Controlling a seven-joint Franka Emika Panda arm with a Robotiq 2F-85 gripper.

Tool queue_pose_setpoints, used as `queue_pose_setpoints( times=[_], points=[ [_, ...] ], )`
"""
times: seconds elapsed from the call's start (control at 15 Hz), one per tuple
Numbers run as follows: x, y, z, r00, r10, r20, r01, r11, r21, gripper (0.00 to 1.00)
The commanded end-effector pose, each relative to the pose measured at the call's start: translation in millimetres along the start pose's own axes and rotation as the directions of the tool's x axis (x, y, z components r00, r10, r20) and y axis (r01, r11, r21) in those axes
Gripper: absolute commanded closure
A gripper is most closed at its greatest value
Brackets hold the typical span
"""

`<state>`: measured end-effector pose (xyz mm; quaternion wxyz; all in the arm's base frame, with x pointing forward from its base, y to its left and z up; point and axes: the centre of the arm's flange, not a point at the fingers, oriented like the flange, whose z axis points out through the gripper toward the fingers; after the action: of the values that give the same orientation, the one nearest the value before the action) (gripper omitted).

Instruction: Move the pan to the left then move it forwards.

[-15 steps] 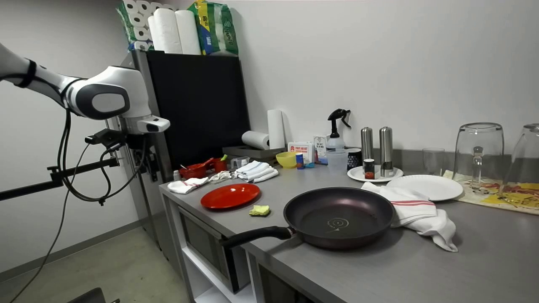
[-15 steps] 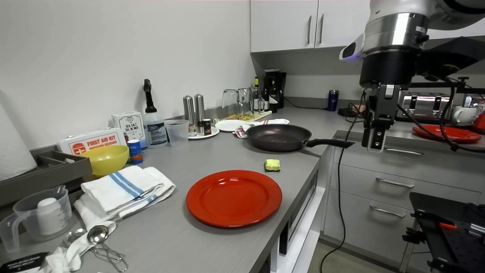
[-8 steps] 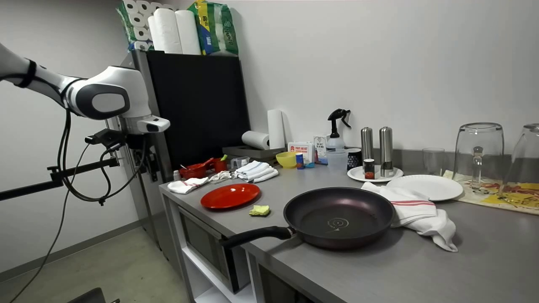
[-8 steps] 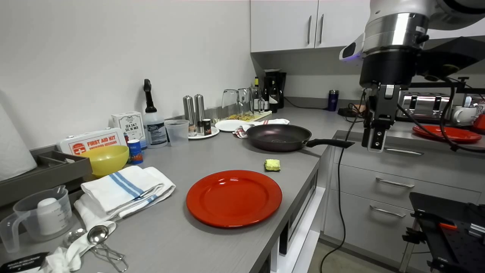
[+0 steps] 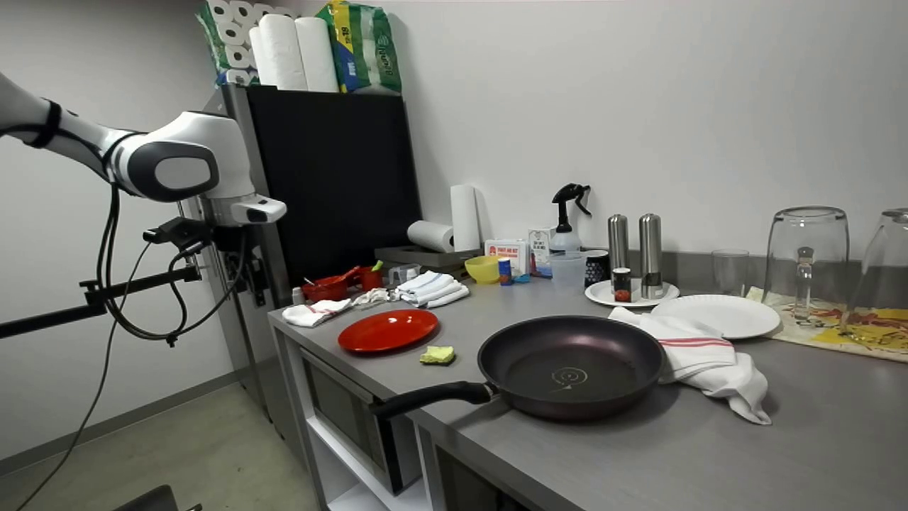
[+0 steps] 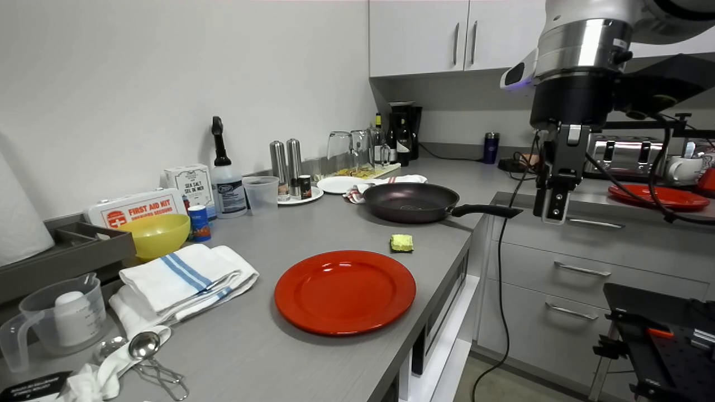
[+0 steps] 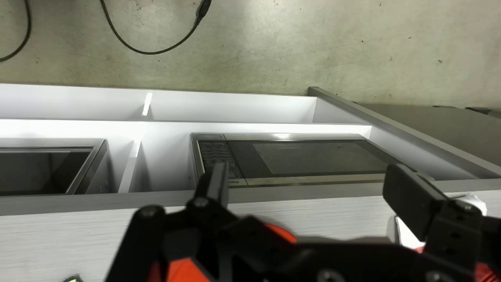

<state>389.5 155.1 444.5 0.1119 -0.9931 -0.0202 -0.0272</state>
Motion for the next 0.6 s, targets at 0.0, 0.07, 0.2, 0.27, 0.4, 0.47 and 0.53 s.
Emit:
queue_pose_setpoints(
  times=[0.0,0.07,0.2,0.27,0.4,0.47,0.53],
  points=[
    [0.0,0.0,0.0,1.0,0.0,0.0,0.0,1.0,0.0,0.0],
    [0.0,0.0,0.0,1.0,0.0,0.0,0.0,1.0,0.0,0.0],
    [0.0,0.0,0.0,1.0,0.0,0.0,0.0,1.0,0.0,0.0],
    [0.0,0.0,0.0,1.0,0.0,0.0,0.0,1.0,0.0,0.0],
    [1.5,1.0,1.9,1.0,0.003,-0.005,-0.003,1.0,-0.007,0.0],
    [2.3,2.0,2.9,1.0,0.005,-0.006,-0.005,1.0,-0.011,0.0],
    [5.3,5.4,5.8,1.0,0.008,-0.013,-0.008,1.0,-0.03,0.0]
  ],
)
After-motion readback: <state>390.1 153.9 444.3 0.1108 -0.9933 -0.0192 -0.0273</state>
